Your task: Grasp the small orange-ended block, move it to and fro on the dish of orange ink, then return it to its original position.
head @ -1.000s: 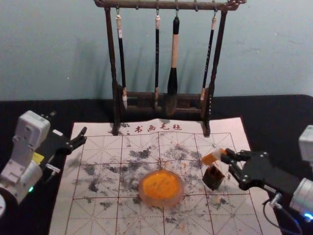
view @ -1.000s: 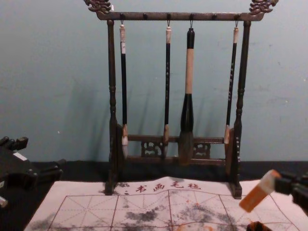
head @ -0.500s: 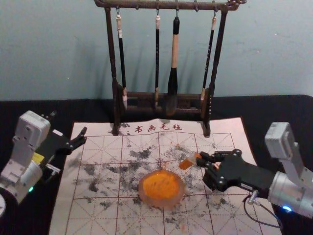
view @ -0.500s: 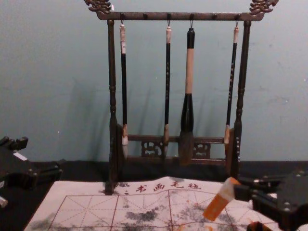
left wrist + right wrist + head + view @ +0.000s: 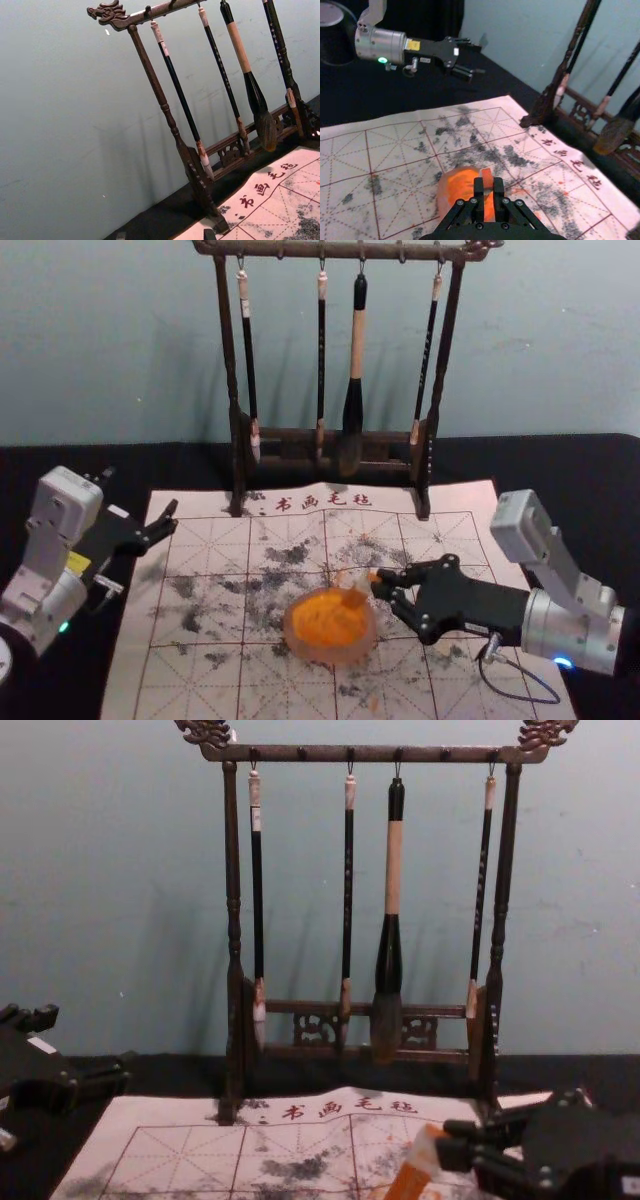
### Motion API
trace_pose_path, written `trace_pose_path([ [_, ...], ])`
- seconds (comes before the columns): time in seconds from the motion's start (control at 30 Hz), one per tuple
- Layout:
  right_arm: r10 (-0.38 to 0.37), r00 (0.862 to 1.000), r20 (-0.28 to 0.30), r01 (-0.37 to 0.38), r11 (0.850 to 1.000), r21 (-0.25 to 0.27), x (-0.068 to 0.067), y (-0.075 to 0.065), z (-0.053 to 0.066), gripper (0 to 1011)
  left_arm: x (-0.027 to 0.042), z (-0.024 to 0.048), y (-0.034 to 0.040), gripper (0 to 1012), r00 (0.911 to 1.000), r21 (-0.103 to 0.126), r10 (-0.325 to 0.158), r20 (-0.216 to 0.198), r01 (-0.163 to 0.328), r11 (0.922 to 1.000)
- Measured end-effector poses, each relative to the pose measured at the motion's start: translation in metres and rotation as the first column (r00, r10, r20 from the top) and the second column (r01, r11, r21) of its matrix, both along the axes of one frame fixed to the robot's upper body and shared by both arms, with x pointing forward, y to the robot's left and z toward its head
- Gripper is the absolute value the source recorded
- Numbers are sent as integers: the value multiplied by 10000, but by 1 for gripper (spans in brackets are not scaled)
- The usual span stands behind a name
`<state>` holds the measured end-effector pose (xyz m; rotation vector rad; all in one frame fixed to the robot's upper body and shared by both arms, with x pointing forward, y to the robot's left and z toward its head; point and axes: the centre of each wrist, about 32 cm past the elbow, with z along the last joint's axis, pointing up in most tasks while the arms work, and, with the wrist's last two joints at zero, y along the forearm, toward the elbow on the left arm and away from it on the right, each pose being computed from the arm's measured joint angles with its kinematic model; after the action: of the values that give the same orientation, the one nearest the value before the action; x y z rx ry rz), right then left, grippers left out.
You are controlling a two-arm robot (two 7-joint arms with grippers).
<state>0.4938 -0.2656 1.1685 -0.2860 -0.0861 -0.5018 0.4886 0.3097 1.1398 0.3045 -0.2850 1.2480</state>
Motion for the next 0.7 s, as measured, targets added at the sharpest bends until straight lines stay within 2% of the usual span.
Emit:
trace_pose_path([
  [0.7, 655, 9969, -439, -688, 9946, -781, 78, 157, -39, 80, 0, 0, 0, 1001, 10000, 0, 0, 1, 0, 10000],
])
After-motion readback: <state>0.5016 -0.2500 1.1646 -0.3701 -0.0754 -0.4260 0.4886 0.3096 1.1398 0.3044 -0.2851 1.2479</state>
